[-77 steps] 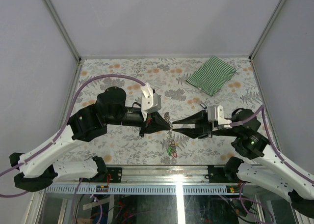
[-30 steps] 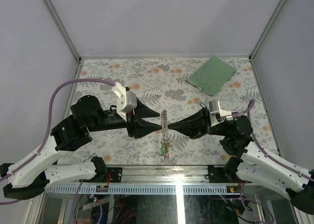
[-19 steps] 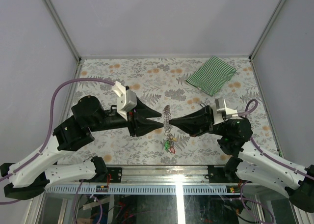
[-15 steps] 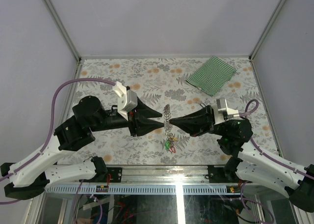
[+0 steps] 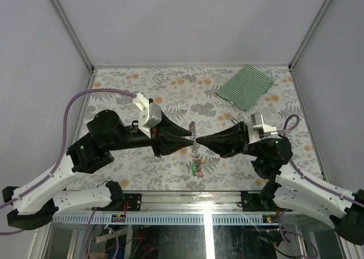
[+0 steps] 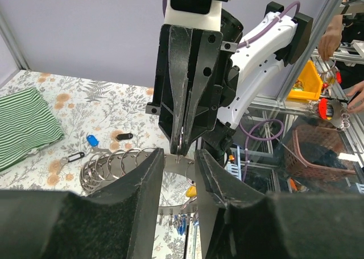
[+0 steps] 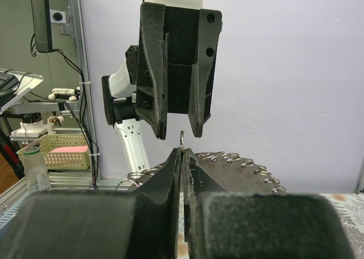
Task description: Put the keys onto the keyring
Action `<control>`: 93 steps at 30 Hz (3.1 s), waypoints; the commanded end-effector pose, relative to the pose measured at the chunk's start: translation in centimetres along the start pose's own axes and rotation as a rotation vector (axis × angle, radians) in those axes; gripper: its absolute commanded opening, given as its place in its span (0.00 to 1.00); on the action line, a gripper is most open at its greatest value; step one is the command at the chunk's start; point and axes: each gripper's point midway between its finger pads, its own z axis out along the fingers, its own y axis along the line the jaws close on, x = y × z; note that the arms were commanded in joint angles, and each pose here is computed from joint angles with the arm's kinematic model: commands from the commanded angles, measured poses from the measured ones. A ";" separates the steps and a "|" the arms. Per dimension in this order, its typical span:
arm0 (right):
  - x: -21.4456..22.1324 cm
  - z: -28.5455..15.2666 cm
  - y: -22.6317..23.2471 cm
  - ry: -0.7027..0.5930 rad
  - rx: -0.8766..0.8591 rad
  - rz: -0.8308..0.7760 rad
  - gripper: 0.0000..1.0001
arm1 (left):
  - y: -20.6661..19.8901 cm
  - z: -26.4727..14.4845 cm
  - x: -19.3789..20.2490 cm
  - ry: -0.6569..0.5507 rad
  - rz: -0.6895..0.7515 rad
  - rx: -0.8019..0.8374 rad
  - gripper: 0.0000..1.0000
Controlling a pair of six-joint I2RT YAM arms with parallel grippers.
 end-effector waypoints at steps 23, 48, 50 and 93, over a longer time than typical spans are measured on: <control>-3.4 0.8 0.6 -0.098 -0.021 -0.085 0.00 | -0.6 1.4 -0.7 -0.047 0.000 0.060 0.00; 0.6 -1.7 0.4 0.349 0.009 -0.174 0.31 | -0.1 0.6 2.4 0.233 0.031 0.051 0.00; 1.0 -1.7 0.4 0.373 0.002 -0.157 0.32 | 0.0 0.7 2.5 0.248 0.036 0.054 0.00; 3.0 -1.3 1.3 0.427 -0.090 -0.068 0.00 | -0.1 0.7 3.7 0.314 0.047 0.083 0.00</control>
